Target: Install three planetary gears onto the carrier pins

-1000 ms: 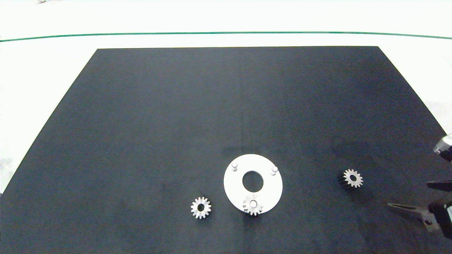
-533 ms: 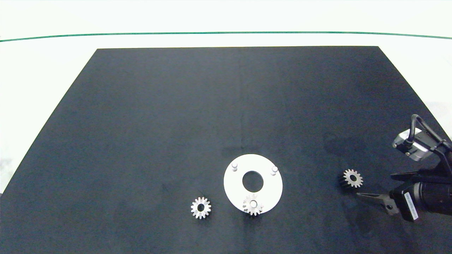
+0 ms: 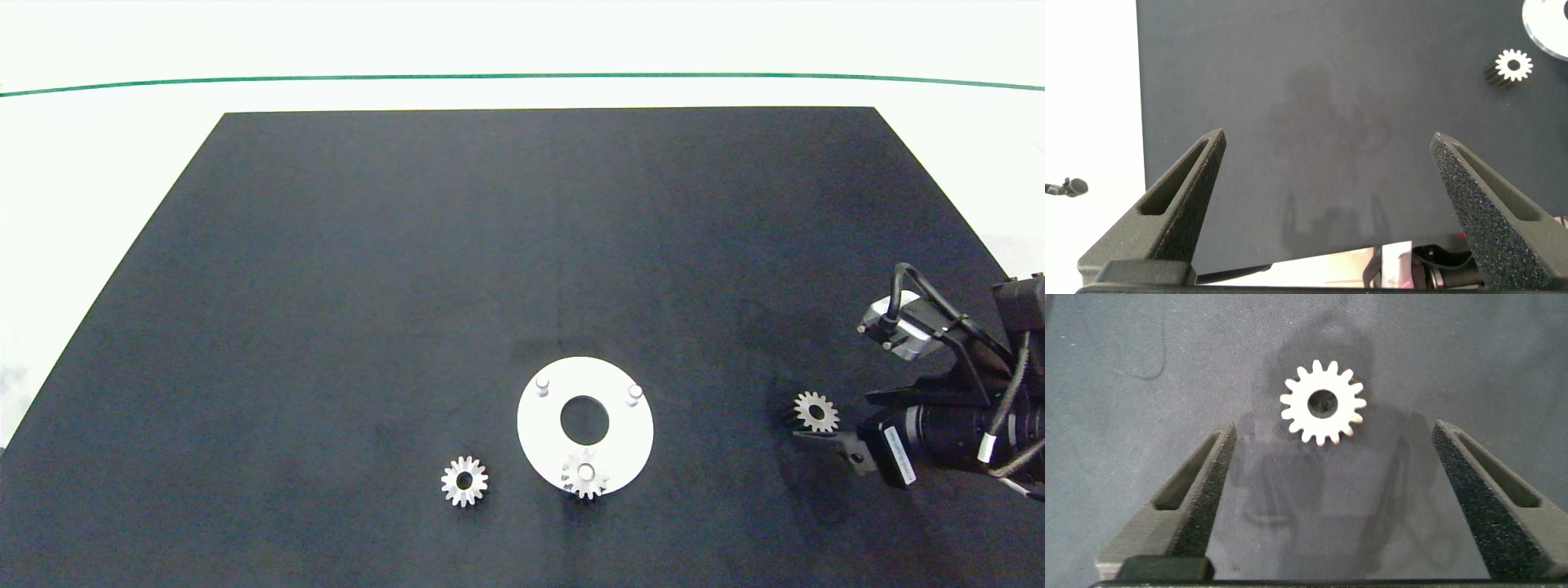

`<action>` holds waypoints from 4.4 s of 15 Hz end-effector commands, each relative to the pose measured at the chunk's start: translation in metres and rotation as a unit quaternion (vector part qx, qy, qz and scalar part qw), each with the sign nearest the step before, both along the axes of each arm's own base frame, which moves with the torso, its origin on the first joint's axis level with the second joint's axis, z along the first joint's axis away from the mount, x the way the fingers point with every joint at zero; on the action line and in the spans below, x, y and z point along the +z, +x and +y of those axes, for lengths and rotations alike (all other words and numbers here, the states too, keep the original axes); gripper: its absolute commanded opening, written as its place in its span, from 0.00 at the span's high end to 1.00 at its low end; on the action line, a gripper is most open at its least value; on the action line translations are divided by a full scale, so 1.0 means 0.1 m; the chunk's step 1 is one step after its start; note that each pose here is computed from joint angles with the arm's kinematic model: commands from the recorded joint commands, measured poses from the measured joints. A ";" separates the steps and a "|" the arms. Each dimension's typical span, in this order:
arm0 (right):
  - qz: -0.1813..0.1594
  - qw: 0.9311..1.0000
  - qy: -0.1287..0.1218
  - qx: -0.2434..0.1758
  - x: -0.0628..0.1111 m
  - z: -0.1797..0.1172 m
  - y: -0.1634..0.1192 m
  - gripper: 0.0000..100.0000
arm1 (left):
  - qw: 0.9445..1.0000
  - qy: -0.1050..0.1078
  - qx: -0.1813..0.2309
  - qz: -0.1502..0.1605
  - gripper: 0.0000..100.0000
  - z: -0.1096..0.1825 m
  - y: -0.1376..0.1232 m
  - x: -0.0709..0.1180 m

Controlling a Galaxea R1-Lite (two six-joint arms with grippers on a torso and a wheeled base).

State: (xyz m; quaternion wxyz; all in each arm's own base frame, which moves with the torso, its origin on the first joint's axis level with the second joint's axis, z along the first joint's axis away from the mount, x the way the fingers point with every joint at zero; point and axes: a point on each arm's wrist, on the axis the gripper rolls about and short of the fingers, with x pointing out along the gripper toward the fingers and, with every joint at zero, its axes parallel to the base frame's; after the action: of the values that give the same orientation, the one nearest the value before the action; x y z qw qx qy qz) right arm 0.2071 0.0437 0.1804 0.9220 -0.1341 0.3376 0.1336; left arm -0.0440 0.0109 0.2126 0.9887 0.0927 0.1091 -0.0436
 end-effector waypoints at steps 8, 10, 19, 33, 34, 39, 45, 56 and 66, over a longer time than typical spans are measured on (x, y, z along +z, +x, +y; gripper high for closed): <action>0.017 1.000 -0.002 0.012 -0.14 0.10 0.19 0.22 | 1.000 0.003 -0.001 0.011 0.00 0.00 0.03 -0.02; 0.018 1.000 -0.001 0.019 -0.14 0.13 0.20 0.27 | 1.000 0.003 -0.005 0.017 0.00 0.00 0.04 -0.05; 0.016 1.000 -0.001 0.022 -0.12 0.16 0.25 0.45 | 1.000 0.002 -0.007 0.011 0.00 0.00 0.03 -0.02; 0.021 1.000 -0.005 0.021 -0.14 0.15 0.23 0.73 | 1.000 0.002 -0.007 0.010 0.00 0.00 0.03 -0.01; 0.021 1.000 -0.004 0.020 -0.14 0.15 0.23 0.75 | 1.000 0.002 -0.007 0.010 0.00 0.00 0.03 -0.01; 0.023 0.999 -0.006 0.021 -0.14 0.15 0.22 0.85 | 1.000 0.002 -0.007 0.010 0.00 0.00 0.03 -0.01; -0.018 0.997 -0.010 0.069 0.37 0.34 -0.09 0.90 | 1.000 0.002 -0.007 0.012 0.00 0.00 0.03 -0.02; 0.001 0.985 -0.053 0.166 0.39 1.42 0.13 0.90 | 1.000 0.003 -0.007 0.014 0.00 0.00 0.04 -0.03; 0.001 0.983 -0.073 0.169 0.30 1.67 0.24 0.90 | 1.000 0.002 -0.007 0.012 0.00 0.00 0.04 -0.03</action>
State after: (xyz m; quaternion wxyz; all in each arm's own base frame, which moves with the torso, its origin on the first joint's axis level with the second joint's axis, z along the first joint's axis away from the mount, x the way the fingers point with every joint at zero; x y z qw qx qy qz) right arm 0.2298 0.2085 0.2131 0.8759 -0.2523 0.3160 0.2632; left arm -0.0402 0.0109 0.2102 0.9870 0.0951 0.1189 -0.0523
